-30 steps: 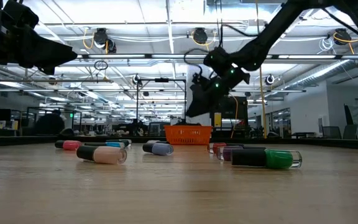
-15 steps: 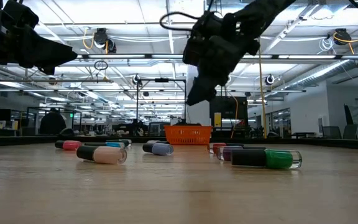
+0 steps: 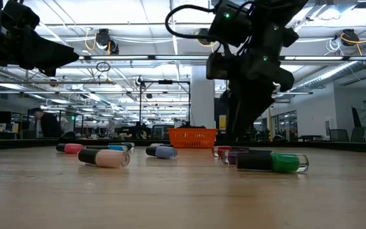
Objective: Pick & Place Nail Polish
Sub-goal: Put the red nail polish bottle into the basket
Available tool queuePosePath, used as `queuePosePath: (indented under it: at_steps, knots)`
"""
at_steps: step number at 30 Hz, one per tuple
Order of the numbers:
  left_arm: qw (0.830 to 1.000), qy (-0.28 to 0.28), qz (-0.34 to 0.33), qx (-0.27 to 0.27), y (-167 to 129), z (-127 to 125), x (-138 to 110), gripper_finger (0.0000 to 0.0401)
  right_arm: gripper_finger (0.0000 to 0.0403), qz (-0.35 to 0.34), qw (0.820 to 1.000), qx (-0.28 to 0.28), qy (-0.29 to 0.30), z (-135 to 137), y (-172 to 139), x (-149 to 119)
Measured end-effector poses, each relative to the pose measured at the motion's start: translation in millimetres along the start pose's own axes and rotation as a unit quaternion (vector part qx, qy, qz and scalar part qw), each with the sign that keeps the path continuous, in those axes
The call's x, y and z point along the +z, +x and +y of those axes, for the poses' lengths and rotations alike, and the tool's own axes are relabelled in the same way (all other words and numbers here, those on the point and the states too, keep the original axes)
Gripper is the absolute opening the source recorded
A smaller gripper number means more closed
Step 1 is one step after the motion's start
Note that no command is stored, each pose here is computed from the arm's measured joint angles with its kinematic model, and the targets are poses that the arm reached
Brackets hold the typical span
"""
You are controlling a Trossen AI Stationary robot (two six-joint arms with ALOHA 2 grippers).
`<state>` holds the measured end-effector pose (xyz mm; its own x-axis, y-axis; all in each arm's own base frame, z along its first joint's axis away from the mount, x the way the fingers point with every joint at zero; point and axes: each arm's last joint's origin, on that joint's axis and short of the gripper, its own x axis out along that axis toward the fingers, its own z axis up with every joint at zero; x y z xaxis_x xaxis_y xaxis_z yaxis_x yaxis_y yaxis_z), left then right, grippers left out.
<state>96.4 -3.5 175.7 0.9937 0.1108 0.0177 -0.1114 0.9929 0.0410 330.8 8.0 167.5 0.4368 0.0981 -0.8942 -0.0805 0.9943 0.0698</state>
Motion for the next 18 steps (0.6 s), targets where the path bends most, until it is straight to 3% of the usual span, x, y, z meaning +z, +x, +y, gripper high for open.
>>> queuePosePath:
  at_steps: [8, 18]
  knots:
    - [1.0, 0.0, 0.0, 0.0, 0, 0, 0, 0.0124, 0.0247, 0.012, 1.0, -0.02, 0.008, -1, 3, -9]
    - [1.0, 0.0, 0.0, 0.0, 0, 0, 0, 0.0124, 0.0233, -0.022, 1.0, -0.02, 0.007, -3, 26, -38]
